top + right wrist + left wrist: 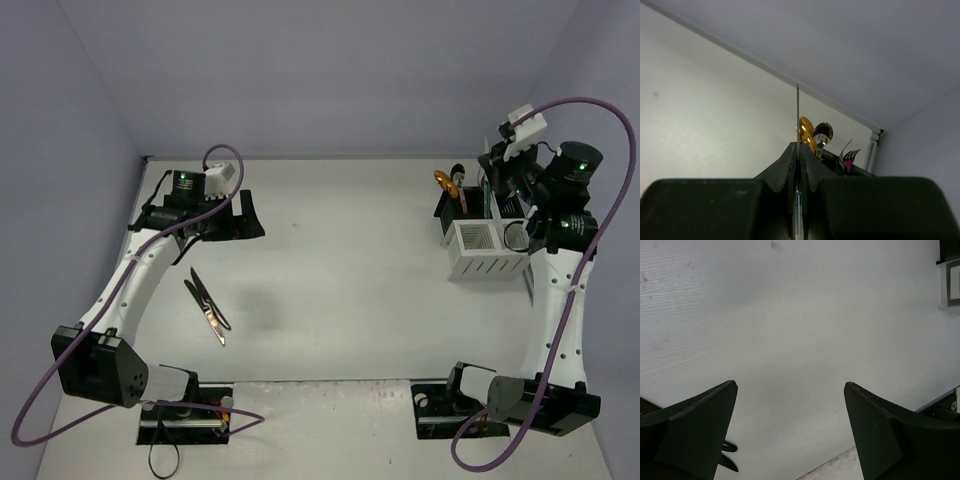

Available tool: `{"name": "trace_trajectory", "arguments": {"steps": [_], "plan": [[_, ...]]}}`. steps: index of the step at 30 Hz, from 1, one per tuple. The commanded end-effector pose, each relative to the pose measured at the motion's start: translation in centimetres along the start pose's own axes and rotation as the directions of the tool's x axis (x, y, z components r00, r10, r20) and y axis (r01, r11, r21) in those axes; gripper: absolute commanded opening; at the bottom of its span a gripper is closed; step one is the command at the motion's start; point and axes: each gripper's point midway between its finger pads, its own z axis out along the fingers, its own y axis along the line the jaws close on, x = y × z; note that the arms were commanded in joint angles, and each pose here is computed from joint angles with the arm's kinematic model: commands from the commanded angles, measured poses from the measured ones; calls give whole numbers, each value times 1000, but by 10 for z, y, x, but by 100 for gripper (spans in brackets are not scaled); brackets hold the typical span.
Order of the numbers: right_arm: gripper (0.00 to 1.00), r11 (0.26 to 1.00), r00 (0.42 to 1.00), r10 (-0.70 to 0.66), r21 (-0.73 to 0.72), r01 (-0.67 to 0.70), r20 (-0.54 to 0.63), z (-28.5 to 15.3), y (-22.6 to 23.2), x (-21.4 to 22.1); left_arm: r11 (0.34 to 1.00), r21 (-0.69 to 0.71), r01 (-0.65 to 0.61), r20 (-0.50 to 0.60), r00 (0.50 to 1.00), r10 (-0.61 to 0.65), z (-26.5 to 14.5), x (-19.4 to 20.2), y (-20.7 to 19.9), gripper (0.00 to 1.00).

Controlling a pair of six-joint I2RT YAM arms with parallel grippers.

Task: Sort the eating utensils into containers

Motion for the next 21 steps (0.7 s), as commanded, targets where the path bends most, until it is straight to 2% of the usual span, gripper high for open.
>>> {"name": "trace_trajectory", "arguments": {"steps": [1, 9, 21], "plan": [[0, 987, 988, -152, -50, 151, -32, 15, -5, 30, 998, 37, -48, 82, 996, 45, -7, -17, -11, 87], [0, 977, 981, -174, -139, 161, -87, 36, 0, 77, 998, 22, -58, 103, 993, 56, -11, -15, -8, 87], [0, 963, 986, -148, -240, 125, -79, 58, 11, 105, 1000, -2, -30, 81, 996, 30, -4, -5, 2, 87]]}}
